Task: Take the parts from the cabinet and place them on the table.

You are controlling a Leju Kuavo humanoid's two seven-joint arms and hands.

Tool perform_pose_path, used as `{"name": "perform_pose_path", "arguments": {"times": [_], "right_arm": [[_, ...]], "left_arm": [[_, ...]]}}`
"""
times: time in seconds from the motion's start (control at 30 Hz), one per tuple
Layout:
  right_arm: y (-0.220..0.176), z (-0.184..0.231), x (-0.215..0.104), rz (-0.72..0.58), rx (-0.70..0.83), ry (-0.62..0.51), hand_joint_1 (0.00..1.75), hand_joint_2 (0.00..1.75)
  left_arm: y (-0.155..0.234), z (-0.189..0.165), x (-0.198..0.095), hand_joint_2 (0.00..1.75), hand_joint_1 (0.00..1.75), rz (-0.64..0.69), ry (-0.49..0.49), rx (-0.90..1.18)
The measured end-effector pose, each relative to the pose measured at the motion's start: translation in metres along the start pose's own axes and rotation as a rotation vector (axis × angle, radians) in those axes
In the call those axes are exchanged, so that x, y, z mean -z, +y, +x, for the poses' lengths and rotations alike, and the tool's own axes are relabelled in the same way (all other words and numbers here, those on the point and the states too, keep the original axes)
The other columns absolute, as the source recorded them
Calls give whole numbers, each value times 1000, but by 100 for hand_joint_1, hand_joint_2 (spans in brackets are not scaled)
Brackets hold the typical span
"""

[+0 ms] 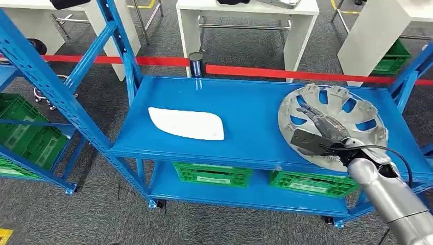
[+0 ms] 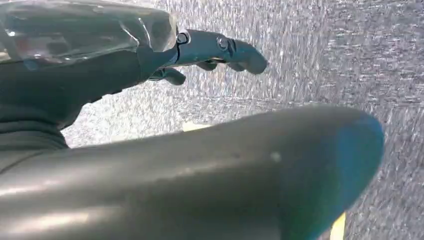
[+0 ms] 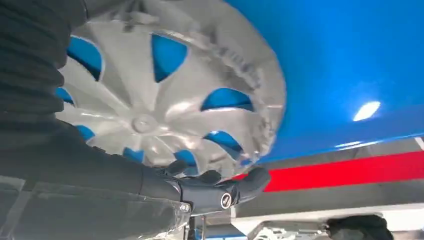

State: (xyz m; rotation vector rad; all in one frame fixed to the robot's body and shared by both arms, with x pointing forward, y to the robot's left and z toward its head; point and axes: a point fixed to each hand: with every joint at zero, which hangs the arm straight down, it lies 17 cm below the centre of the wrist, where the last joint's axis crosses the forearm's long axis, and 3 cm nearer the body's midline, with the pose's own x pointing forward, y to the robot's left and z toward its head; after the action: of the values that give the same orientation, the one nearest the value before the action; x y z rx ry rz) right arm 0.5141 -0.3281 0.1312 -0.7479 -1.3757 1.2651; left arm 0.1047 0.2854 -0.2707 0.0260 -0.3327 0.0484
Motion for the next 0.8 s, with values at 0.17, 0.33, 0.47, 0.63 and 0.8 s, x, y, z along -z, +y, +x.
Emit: {"name": "perform_pose_path", "arguments": {"times": [0.17,0.33,0.47,0.63,0.8], "right_arm": [[3,-2,2,22,-11,8,0,175],[3,-6,5,35,-21,16,0,175],[3,-7,7,47,-29,19,0,175],[3,-15,9,66,-40,39,0,175],[21,-21,7,116,-44,53,0,175]], "left_arm": [[1,-1,0,0,0,2,1,-5],[3,-1,0,0,0,6,2,-9],[9,1,0,0,0,14,-2,-9],[10,2,0,0,0,10,-5,-11],[7,2,0,0,0,4,-4,-14]]}}
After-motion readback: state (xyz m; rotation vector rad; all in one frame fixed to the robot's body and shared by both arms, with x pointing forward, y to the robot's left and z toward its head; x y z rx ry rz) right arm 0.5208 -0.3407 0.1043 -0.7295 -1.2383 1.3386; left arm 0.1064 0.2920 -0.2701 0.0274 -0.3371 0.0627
